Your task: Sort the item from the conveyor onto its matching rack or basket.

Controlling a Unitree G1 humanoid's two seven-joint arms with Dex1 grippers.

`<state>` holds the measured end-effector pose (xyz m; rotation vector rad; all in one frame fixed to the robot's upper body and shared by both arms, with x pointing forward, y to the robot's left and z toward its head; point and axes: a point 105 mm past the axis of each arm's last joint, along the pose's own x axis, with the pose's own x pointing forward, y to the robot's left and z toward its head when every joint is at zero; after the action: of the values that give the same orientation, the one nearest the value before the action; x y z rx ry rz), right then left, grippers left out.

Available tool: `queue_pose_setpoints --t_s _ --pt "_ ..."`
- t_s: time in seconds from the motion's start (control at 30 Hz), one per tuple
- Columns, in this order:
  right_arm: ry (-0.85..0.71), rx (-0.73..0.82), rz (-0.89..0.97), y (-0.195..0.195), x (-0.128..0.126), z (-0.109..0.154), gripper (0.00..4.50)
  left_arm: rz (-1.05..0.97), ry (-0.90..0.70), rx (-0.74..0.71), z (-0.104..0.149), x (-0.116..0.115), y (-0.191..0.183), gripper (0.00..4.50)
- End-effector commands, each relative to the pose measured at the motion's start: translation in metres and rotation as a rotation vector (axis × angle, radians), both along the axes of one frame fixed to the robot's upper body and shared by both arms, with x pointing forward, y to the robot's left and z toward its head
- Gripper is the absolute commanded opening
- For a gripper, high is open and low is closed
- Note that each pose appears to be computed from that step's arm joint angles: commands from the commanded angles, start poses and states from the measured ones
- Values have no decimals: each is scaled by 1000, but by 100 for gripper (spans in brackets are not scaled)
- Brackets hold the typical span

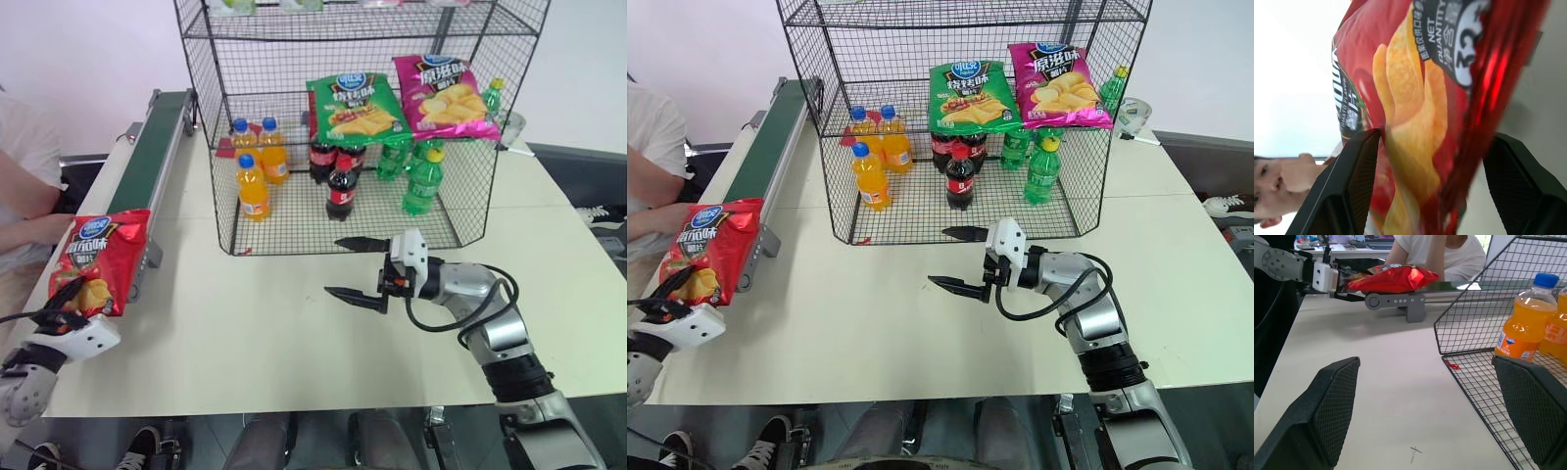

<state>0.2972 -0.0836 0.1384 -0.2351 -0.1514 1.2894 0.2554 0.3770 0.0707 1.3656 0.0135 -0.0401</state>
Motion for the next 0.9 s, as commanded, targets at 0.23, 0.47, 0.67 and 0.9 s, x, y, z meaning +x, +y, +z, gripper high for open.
queue_pose_setpoints --t_s 0.23,0.47,0.67,0.9 --pt "-37 10 9 0 -3 7 450 -8 -170 -9 35 11 -1 72" --pt "-36 9 5 -2 -2 8 450 10 -164 -23 28 2 -1 69" --pt "-47 -2 -1 -4 1 9 450 10 -147 -26 21 -2 -3 69" --pt "-46 -4 1 -4 0 9 450 13 -135 -87 20 -3 -2 311"
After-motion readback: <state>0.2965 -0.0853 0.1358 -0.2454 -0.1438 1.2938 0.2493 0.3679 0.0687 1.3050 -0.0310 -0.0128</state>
